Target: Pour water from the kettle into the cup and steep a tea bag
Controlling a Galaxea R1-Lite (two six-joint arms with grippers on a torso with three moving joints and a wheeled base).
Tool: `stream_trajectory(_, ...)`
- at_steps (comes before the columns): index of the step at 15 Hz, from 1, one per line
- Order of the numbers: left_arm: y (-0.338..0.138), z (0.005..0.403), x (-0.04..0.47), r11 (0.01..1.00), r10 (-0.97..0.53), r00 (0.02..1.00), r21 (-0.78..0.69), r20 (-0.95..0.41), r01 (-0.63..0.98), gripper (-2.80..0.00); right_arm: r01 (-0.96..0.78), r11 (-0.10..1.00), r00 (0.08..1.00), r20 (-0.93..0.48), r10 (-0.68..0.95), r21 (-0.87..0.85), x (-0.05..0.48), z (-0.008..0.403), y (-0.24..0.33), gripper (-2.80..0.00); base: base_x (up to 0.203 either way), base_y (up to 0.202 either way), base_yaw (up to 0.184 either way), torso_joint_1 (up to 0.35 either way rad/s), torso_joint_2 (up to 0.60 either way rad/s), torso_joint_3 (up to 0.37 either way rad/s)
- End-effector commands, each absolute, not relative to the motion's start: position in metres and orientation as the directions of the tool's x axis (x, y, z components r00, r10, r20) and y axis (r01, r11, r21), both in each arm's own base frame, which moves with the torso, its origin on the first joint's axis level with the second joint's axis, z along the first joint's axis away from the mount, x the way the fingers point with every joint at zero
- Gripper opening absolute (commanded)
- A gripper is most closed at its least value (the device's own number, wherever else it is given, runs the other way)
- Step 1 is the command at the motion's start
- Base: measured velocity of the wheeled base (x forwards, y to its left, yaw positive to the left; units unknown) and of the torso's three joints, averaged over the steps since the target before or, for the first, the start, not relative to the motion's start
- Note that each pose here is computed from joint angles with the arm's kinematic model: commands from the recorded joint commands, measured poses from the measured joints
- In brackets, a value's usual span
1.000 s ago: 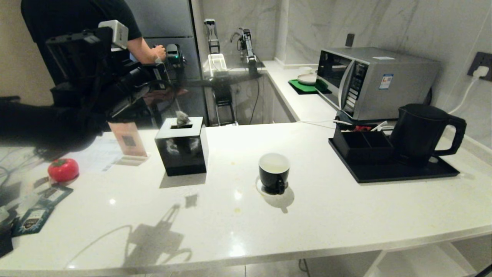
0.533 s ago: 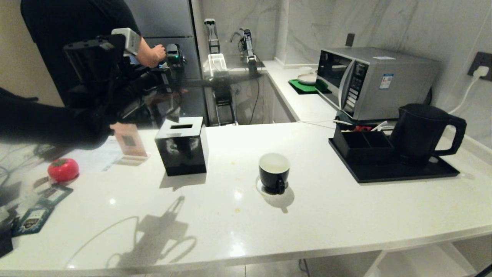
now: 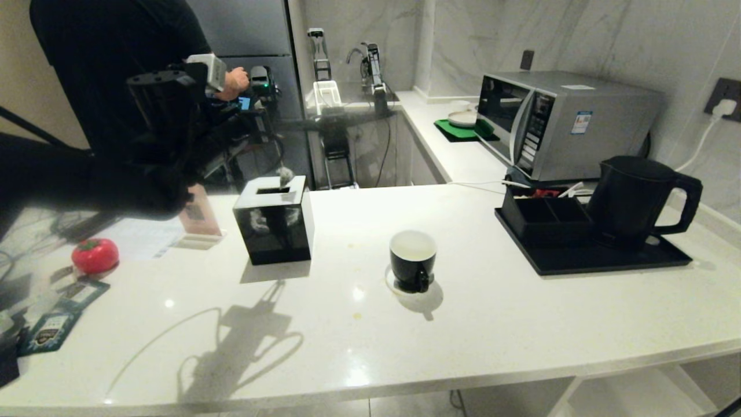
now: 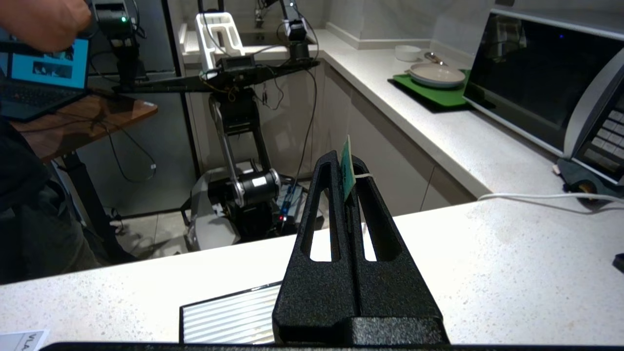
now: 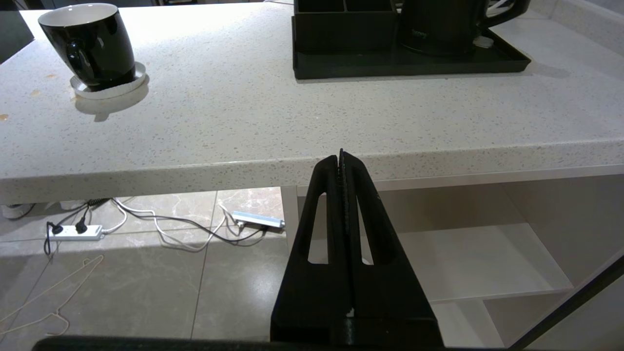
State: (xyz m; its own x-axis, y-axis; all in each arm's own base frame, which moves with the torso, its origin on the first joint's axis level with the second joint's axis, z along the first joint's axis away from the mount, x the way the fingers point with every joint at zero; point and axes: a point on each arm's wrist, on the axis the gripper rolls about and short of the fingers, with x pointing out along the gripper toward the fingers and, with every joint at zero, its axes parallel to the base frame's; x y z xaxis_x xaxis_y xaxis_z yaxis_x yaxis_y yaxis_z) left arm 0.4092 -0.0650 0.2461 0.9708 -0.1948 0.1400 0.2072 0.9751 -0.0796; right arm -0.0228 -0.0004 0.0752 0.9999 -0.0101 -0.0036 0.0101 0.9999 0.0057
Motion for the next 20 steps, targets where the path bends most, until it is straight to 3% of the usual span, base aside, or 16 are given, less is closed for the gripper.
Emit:
stream_trajectory(1,-0.066,0.237,0.415,0.975,-0.195,0.973,-0.081,0.125,0.206,-2.80,0.009,1.000,1.000,-0.003,-0.009,0.006,-0.023,0.075,0.000,-2.80,0.000,0.000,0.000,0.000,0.00,0.000)
stream_trajectory(6,-0.063,0.236,0.440,0.978,-0.180,0.970,-0.079,0.163,0.195,-2.80,0.011,1.000,1.000,-0.003,-0.011,0.006,-0.023,0.075,0.000,-2.80,0.000,0.000,0.000,0.000,0.00,0.000)
stream_trajectory(20,-0.063,0.205,0.460,0.980,-0.178,0.978,-0.073,0.112,0.186,-2.80,0.009,1.000,1.000,-0.003,-0.009,0.006,-0.023,0.075,0.000,-2.80,0.000,0.000,0.000,0.000,0.00,0.000)
